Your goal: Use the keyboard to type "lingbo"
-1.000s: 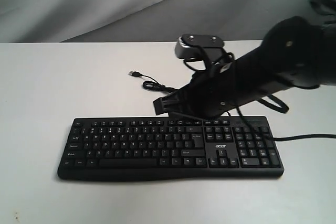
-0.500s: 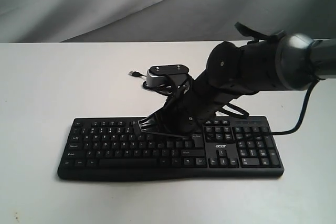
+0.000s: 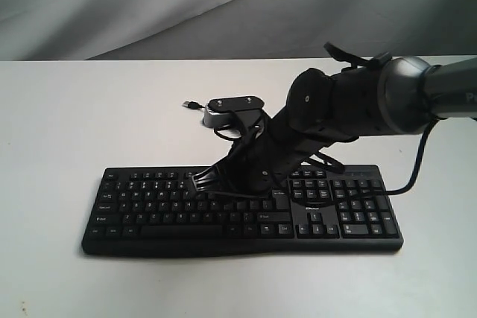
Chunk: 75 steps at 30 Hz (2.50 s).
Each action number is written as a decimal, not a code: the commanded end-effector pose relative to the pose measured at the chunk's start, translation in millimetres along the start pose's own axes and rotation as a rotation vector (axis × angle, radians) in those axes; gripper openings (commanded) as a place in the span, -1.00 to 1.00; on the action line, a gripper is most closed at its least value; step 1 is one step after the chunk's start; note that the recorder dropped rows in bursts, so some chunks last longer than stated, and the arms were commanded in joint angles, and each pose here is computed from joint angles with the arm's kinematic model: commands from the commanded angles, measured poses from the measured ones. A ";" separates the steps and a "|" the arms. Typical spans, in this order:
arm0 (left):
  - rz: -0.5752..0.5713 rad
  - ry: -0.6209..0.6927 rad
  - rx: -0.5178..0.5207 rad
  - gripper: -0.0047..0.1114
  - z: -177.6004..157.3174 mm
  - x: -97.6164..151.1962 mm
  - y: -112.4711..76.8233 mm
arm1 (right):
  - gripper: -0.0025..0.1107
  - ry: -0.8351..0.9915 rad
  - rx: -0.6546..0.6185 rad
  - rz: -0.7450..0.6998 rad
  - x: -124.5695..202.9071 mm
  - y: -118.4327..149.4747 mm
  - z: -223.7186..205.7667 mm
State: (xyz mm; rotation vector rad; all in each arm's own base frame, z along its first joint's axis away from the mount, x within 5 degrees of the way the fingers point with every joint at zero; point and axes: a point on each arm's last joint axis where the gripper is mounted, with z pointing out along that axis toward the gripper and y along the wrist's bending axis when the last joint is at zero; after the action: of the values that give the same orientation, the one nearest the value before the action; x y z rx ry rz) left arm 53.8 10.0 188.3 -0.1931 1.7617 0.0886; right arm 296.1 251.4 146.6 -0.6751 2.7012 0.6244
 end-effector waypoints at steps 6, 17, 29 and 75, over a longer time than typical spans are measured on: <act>-0.012 -0.003 0.001 -0.91 0.2 0.9 -0.1 | -0.96 -0.033 0.006 -0.017 -4.0 0.7 -0.8; -0.012 -0.003 0.001 -0.91 0.2 0.9 -0.1 | -0.96 -0.025 0.013 -0.012 -2.6 -2.1 5.7; -0.012 -0.003 0.001 -0.91 0.2 0.9 -0.1 | -0.96 -0.024 0.018 -0.003 -1.5 -3.9 11.9; -0.012 -0.003 0.001 -0.91 0.2 0.9 -0.1 | -0.96 -0.104 -0.003 -0.048 -14.2 8.0 16.6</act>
State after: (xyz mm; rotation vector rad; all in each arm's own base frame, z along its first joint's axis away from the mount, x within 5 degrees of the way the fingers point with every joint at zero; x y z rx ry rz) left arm 53.8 10.0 188.3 -0.1931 1.7617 0.0886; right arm 304.8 269.7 137.3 -0.6840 2.6080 0.6362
